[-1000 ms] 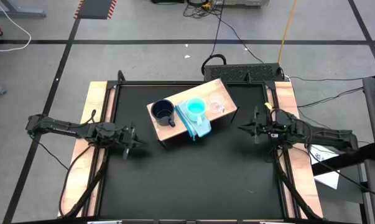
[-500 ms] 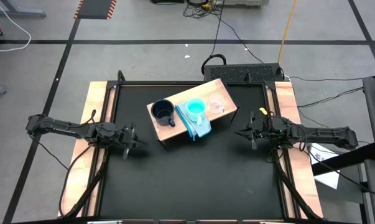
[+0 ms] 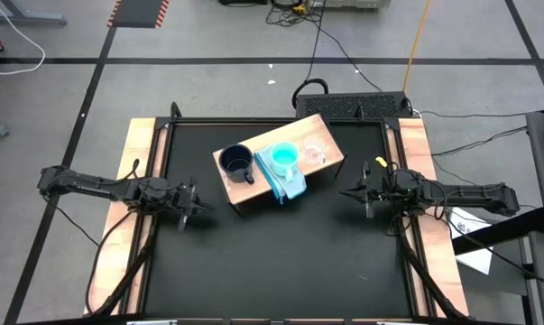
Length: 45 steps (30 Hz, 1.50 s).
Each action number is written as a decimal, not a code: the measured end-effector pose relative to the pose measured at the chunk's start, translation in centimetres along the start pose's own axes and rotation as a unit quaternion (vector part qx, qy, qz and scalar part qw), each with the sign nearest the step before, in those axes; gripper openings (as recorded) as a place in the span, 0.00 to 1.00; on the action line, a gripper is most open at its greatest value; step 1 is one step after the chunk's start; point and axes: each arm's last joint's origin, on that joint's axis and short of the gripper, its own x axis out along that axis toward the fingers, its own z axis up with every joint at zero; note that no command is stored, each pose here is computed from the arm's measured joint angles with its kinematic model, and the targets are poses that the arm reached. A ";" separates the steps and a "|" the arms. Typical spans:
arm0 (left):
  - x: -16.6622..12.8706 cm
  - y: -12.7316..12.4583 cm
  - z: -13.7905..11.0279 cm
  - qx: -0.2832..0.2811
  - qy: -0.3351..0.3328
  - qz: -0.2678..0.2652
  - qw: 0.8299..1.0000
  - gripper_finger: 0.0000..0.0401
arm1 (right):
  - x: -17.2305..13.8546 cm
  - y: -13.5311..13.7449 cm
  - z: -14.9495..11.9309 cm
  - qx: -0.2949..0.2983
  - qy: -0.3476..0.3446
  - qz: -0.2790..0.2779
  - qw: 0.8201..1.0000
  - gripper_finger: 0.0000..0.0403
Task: Stack small to large cups/mugs on shelf
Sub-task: Return to Home Position
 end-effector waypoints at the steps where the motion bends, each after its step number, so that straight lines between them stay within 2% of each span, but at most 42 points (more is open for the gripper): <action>1: 0.0 0.0 0.0 0.001 0.000 0.000 1.000 0.08 | 0.0 0.0 0.0 -0.003 0.000 0.001 1.000 0.00; 9: 0.0 -0.1 0.0 0.004 -0.004 -0.013 1.000 0.07 | 0.0 0.0 0.0 -0.002 -0.002 0.001 1.000 0.00; 14: 0.0 -0.2 0.1 0.010 -0.004 -0.019 1.000 0.01 | 0.0 0.0 0.0 -0.001 -0.002 0.003 1.000 0.00; 23: 0.0 -0.4 0.1 0.006 -0.005 -0.026 1.000 0.01 | 0.0 0.2 0.0 -0.002 -0.002 0.011 1.000 0.00; 33: 0.0 -0.5 0.1 -0.042 -0.005 -0.038 0.998 0.07 | 0.0 0.2 -0.1 0.023 0.004 0.011 1.000 0.00; 39: 0.0 -0.4 0.1 -0.036 -0.003 -0.028 0.999 0.09 | 0.0 0.2 -0.1 0.019 0.006 0.011 1.000 0.00; 45: 0.0 -0.5 0.2 -0.005 -0.013 -0.045 0.999 0.09 | 0.0 0.2 -0.2 0.017 0.009 0.011 1.000 0.00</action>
